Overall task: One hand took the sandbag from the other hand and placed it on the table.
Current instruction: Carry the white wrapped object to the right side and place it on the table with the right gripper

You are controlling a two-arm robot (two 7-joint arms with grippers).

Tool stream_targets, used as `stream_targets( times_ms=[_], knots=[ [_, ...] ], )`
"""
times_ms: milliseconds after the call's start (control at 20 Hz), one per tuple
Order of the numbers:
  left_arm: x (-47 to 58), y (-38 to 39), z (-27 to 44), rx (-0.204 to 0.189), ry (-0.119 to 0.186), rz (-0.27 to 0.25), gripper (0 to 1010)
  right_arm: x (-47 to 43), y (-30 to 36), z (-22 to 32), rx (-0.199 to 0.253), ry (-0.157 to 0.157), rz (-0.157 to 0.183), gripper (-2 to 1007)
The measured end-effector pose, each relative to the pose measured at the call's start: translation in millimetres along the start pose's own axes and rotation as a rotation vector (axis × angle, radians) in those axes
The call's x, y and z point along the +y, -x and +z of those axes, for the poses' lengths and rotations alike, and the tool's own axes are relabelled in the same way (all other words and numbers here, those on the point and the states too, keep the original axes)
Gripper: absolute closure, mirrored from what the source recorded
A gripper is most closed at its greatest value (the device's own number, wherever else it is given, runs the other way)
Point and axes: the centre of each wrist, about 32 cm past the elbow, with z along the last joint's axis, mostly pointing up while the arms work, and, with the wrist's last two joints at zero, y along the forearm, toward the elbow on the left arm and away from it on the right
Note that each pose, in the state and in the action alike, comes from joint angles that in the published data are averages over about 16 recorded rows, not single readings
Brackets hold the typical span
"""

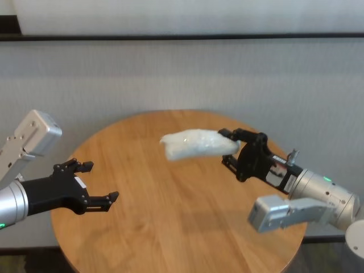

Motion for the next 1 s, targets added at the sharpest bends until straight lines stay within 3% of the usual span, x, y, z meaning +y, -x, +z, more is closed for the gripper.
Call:
stream_targets(
  times_ms=[300, 600, 800, 1000],
  knots=[
    [0.0, -0.2, -0.4, 0.000, 0.004, 0.000, 10, -1.8, -15.8, -14.6, 0.117, 0.136, -0.020, 673],
    [0.0, -0.3, -0.6, 0.000, 0.006, 0.000, 10, -5.1, -28.0, -29.9, 0.222, 0.276, -0.009, 673],
    [-0.1, -0.3, -0.7, 0.000, 0.007, 0.000, 10, -6.1, -30.1, -36.2, 0.258, 0.344, 0.015, 673],
    [-0.1, -0.3, -0.8, 0.001, 0.008, 0.000, 10, -5.4, -26.7, -38.8, 0.271, 0.393, 0.052, 673]
  ],
)
